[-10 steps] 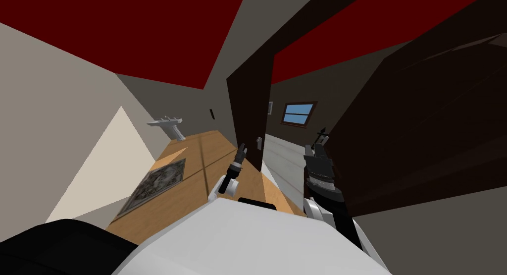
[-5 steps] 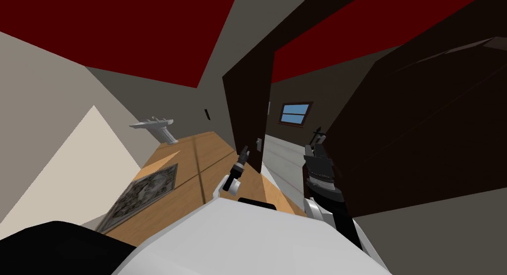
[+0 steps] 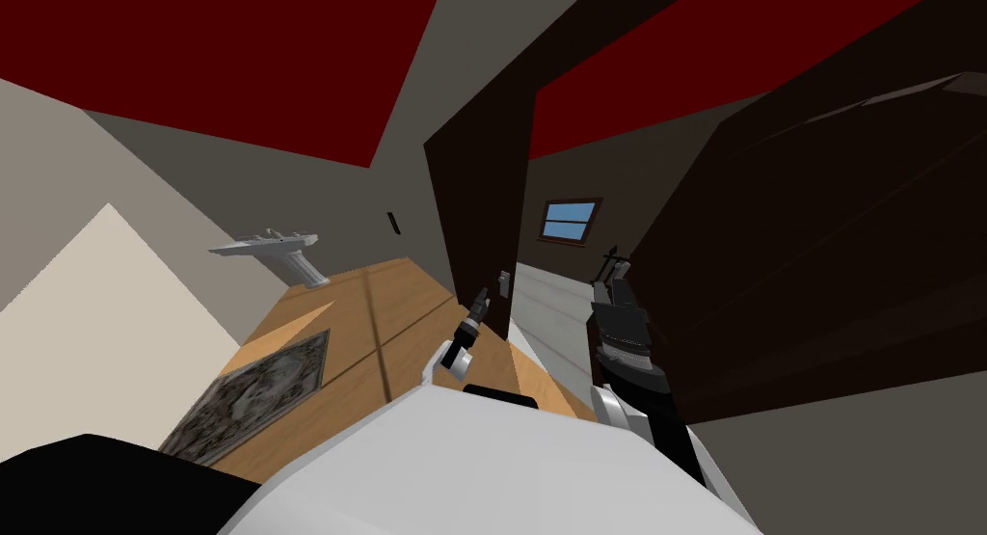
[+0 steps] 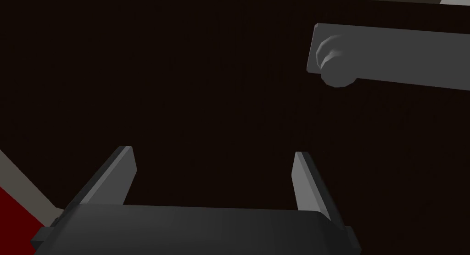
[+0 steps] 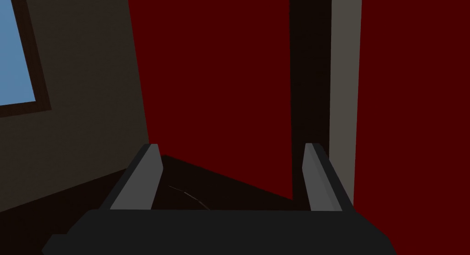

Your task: Push the door open

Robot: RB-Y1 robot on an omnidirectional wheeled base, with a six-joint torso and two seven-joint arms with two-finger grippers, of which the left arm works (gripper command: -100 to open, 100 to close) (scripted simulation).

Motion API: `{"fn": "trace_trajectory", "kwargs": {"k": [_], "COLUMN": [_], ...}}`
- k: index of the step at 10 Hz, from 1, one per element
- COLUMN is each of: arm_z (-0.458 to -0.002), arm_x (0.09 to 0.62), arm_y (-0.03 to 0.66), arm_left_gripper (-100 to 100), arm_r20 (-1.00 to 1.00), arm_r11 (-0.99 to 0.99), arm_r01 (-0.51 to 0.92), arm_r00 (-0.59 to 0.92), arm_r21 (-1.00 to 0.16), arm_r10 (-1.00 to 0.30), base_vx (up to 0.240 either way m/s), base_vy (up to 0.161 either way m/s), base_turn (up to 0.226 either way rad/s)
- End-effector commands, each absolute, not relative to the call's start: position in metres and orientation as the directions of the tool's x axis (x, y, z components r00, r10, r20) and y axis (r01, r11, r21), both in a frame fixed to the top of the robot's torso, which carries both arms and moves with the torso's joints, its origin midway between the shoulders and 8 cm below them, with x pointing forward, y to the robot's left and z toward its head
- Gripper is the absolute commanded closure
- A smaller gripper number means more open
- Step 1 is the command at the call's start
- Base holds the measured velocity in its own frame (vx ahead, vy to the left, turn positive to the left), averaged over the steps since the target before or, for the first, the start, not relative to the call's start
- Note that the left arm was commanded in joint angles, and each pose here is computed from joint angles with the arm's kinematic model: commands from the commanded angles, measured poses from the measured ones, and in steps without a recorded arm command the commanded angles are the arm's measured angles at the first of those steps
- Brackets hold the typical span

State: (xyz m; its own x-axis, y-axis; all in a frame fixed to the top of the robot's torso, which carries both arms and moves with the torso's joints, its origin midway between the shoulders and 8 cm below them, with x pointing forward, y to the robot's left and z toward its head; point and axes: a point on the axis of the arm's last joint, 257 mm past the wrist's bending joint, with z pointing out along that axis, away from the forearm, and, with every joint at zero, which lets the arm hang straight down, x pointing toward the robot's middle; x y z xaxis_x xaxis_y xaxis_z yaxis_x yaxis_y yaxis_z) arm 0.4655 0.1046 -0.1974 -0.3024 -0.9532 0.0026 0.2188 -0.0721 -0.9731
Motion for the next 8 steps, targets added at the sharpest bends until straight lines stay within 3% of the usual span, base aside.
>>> {"fn": "trace_trajectory", "kwargs": {"k": [1, 8], "arm_z": [-0.210, -0.277], "arm_x": [0.467, 0.473], "arm_y": [0.097, 0.065], "arm_left_gripper": [-100, -100], "arm_r20": [0.004, 0.002], "arm_r11": [-0.066, -0.018], "arm_r01": [0.190, 0.041], "arm_r00": [-0.314, -0.374], "arm_r21": [-0.980, -0.999], "arm_r10": [-0.949, -0.927], "base_vx": [0.076, 0.110], "base_vy": [0.091, 0.107], "base_turn": [-0.098, -0.117]}}
